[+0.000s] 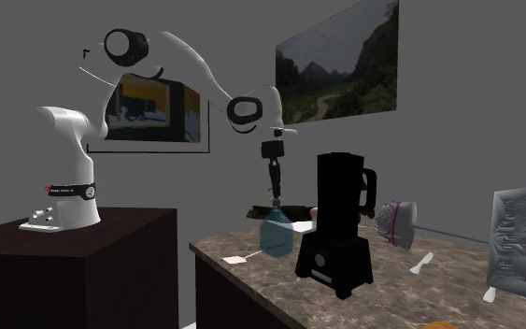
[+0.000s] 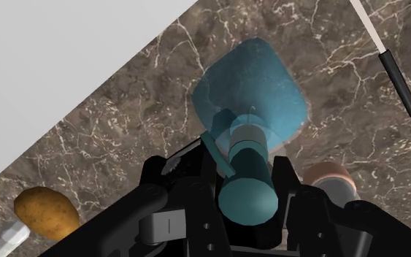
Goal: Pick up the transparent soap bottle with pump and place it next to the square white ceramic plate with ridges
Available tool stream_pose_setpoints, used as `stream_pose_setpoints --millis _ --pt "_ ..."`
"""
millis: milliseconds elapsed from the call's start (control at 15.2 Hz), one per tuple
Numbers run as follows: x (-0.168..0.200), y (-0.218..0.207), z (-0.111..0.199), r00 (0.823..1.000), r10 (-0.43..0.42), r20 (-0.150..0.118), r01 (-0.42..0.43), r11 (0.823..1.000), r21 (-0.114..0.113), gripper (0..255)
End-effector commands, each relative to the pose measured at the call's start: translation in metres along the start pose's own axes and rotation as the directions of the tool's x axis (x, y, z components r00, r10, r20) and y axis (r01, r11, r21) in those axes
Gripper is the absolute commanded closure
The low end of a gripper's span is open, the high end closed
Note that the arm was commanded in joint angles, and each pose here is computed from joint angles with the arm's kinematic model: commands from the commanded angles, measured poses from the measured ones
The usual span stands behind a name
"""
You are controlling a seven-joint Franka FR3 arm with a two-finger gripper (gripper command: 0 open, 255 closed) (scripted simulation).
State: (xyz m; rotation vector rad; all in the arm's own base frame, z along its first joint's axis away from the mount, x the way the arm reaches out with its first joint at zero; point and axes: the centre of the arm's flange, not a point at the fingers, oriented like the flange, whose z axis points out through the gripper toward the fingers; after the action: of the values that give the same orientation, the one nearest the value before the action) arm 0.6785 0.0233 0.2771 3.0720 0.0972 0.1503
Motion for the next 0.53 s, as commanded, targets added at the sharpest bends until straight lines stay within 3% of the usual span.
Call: stream_pose_setpoints --millis 0,462 --pt "0.0 0.001 -0.01 1.0 0.0 0.0 0.0 1.0 0.0 255" --pt "0.004 0.003 -0.046 1.0 0.0 0.0 0.0 1.0 0.0 255"
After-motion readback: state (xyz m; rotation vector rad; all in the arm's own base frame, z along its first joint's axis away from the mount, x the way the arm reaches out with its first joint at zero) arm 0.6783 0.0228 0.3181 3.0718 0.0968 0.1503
